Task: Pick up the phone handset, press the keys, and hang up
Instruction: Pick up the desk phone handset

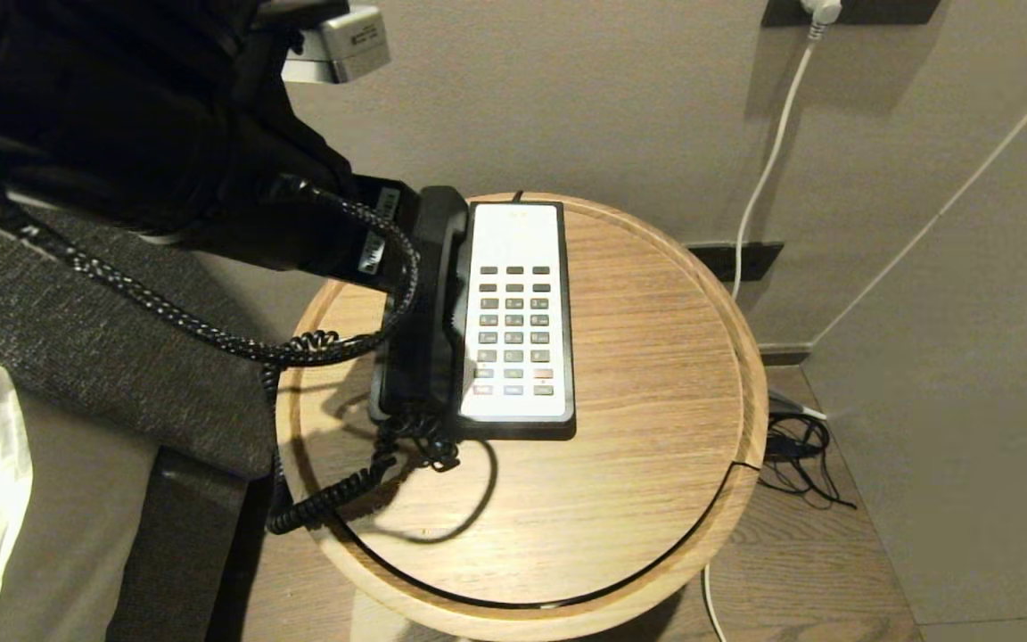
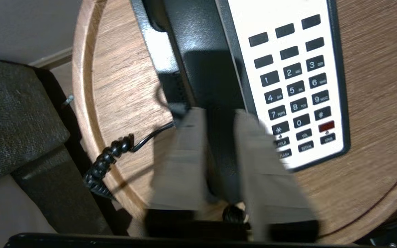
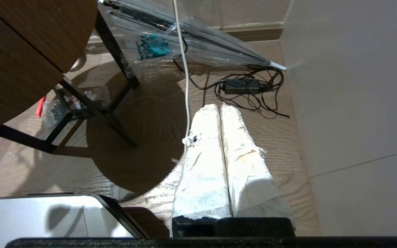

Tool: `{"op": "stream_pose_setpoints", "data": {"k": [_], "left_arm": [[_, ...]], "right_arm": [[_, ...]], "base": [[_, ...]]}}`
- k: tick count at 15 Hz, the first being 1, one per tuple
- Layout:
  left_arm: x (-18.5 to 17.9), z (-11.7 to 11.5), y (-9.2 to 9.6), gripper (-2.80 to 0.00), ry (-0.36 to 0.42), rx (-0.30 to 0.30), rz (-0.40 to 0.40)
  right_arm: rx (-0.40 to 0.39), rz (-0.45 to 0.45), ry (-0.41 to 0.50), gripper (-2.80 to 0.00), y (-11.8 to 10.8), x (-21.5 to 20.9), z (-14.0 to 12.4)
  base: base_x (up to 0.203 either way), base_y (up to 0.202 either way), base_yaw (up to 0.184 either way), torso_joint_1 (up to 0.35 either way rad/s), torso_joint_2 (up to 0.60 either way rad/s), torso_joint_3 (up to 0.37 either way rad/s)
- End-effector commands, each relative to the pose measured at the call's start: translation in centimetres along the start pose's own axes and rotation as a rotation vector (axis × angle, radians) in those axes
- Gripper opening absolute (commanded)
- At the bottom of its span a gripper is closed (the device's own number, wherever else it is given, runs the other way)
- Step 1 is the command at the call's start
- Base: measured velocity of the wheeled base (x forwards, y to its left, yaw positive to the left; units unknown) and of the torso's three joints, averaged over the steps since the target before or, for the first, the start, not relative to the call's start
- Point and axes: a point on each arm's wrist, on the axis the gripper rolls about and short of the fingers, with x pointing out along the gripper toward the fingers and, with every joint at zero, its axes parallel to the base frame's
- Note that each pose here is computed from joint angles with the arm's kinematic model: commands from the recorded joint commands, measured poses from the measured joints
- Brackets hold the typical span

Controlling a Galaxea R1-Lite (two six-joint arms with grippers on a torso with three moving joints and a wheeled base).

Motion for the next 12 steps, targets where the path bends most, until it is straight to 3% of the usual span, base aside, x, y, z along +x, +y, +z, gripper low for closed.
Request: {"op": "stream_pose_setpoints", "data": {"k": [1, 4, 12], "left_arm": [[0.8, -0.1, -0.4, 0.00, 0.020, 0.013, 0.004], [1.5, -0.2, -0.7, 0.00, 0.026, 0.034, 0.073], [3.0, -0.1, -1.5, 0.00, 0.031, 0.041, 0.072]], "right_arm": [[0.000, 0.000, 0.000, -2.80, 0.0, 0.0, 0.0], [0.000, 0.000, 0.000, -2.80, 0.0, 0.0, 0.0], [0.000, 0.000, 0.000, -2.80, 0.0, 0.0, 0.0]], "base": [[0.000, 0.000, 0.000, 0.000, 0.00, 0.000], [0.000, 0.000, 0.000, 0.000, 0.00, 0.000], [0.000, 0.000, 0.000, 0.000, 0.00, 0.000]]}}
